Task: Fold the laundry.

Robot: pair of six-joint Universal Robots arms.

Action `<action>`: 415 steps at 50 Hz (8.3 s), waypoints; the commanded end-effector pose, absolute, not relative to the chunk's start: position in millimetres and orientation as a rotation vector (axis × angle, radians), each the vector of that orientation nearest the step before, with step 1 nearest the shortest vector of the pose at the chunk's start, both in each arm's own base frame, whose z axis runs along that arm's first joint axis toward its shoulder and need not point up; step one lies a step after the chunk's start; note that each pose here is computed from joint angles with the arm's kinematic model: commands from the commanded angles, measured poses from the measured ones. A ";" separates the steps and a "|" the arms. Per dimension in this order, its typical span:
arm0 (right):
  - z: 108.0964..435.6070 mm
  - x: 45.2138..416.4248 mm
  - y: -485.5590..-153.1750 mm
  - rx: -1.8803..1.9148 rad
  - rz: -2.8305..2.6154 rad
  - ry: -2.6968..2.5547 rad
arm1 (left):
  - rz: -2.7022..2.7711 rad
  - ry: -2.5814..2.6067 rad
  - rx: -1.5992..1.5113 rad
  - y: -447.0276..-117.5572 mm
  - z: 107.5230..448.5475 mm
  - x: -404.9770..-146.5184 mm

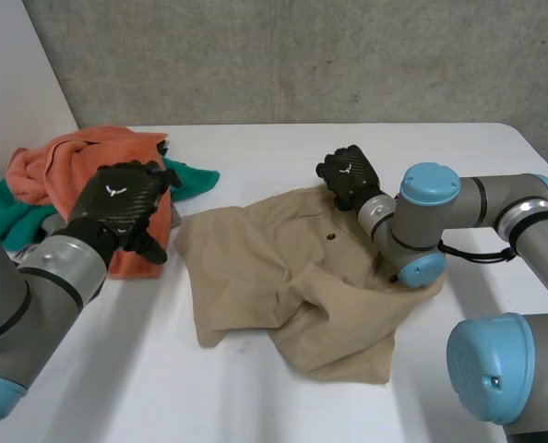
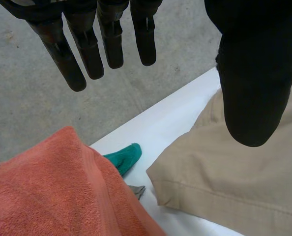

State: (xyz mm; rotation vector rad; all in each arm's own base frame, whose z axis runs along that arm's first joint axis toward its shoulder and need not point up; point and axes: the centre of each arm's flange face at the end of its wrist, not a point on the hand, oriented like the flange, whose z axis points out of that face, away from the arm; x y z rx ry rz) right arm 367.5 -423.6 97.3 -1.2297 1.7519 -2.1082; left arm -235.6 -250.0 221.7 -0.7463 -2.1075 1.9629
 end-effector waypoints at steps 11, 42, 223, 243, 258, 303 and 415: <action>195.0 342.2 -417.9 -1.099 -2.233 1.765 | 2.028 -2.052 -0.720 -268.7 227.8 -232.5; 338.4 262.7 -258.8 -1.045 -2.193 1.331 | 1.834 -2.070 -0.853 -352.9 162.1 -309.7; 168.9 269.4 -312.6 -1.388 -1.761 2.082 | 1.671 -2.351 -1.080 -221.0 184.6 -256.5; 171.2 214.2 -188.6 -1.828 -1.026 2.288 | 1.122 -2.430 -1.589 -158.8 202.6 -230.6; 163.9 222.9 -199.0 -1.609 -1.203 2.283 | 1.846 -2.090 -1.385 -245.4 208.2 -276.8; 167.4 234.4 -199.8 -1.483 -1.312 2.241 | 1.767 -2.463 -1.648 -286.6 156.4 -267.1; 133.5 210.8 -299.5 -0.874 -1.667 2.457 | 2.114 -1.863 -0.955 -266.8 200.1 -311.8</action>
